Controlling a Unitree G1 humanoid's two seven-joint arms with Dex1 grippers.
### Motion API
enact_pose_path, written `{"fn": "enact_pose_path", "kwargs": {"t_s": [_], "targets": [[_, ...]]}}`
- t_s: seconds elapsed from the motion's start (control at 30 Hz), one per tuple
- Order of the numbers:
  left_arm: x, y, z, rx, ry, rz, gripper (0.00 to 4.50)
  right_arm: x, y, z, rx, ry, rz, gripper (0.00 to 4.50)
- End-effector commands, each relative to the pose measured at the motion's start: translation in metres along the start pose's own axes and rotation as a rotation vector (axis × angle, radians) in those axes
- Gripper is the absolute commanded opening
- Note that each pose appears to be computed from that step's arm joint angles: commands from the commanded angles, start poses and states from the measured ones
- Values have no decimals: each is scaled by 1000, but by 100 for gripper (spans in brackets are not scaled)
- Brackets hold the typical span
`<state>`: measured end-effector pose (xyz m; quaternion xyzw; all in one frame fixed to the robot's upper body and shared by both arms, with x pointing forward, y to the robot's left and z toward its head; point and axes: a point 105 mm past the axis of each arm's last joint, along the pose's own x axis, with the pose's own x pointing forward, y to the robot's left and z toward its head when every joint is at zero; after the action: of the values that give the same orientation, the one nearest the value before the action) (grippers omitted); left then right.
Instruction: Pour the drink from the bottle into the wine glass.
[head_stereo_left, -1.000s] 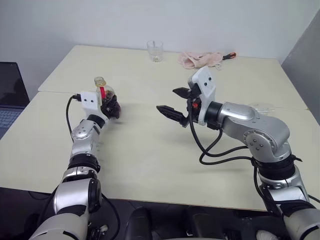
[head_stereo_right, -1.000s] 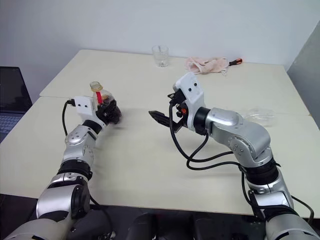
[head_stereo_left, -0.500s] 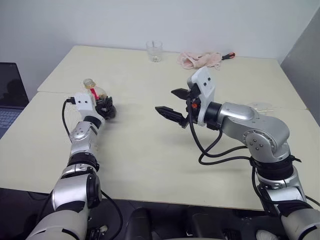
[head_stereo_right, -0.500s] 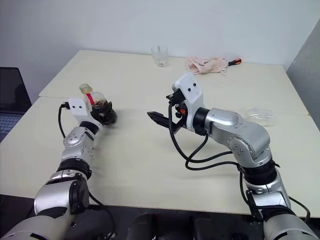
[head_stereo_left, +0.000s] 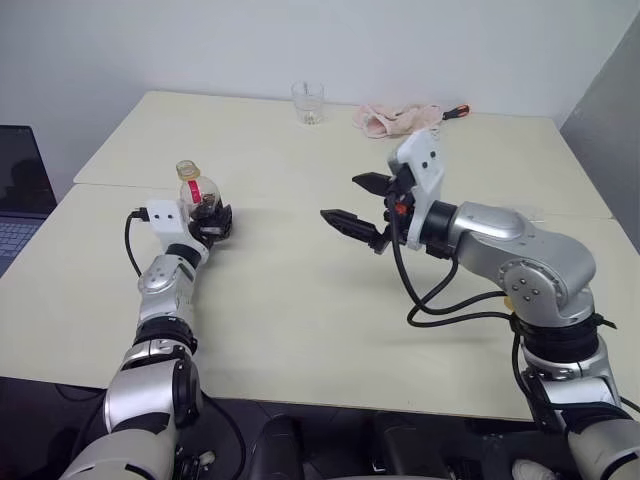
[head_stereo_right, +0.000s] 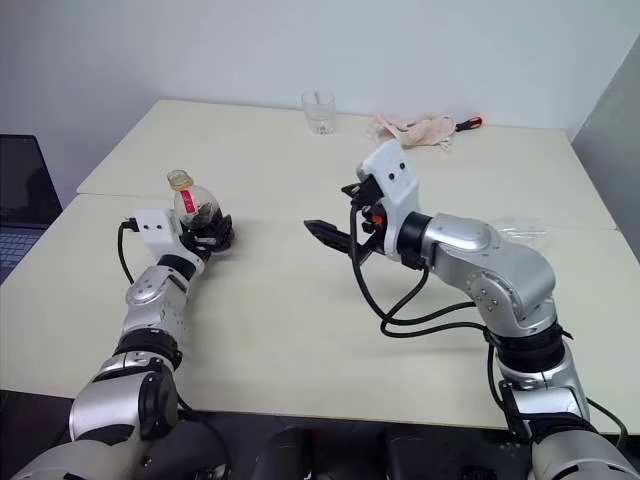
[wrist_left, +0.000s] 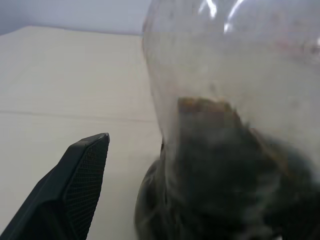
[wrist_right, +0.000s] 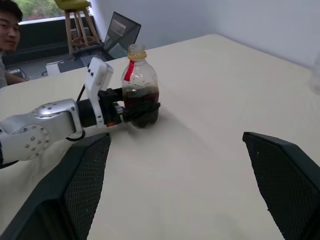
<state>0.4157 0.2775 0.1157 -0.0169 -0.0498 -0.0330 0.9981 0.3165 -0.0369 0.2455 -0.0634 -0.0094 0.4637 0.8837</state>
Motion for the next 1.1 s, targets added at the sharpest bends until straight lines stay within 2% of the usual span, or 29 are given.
{"fn": "enact_pose_path", "kwargs": {"t_s": [0.03,0.17,0.47,0.6,0.73,0.8,0.83,0.9,1.0,1.1], "targets": [[-6,-7,5,-21,-19,-80,447,-11,-2,9,-32,-30,-8,450],[-16,-9,0,-29,-1,-102,447,-17,-8,8,-28,-24,-22,450],[-49,14,-10,0,45,-8,447,-43,-35,2,44,-52,-112,450],[-72,15,-30,-12,106,15,447,-59,-52,-13,179,-101,-160,450],[-96,-21,-50,-52,189,-143,447,-73,-69,-40,299,-96,-263,450],[-104,-39,-55,-26,232,-238,447,-78,-71,-49,348,-98,-288,450],[-105,-60,-56,20,253,-356,447,-82,-71,-56,403,-106,-303,450],[-109,-82,-57,67,276,-490,447,-86,-69,-64,466,-117,-319,450],[-103,-128,-37,130,251,-720,447,-95,-78,-76,623,-159,-412,450],[-96,-159,-21,179,229,-856,447,-100,-87,-84,762,-208,-495,450]]}}
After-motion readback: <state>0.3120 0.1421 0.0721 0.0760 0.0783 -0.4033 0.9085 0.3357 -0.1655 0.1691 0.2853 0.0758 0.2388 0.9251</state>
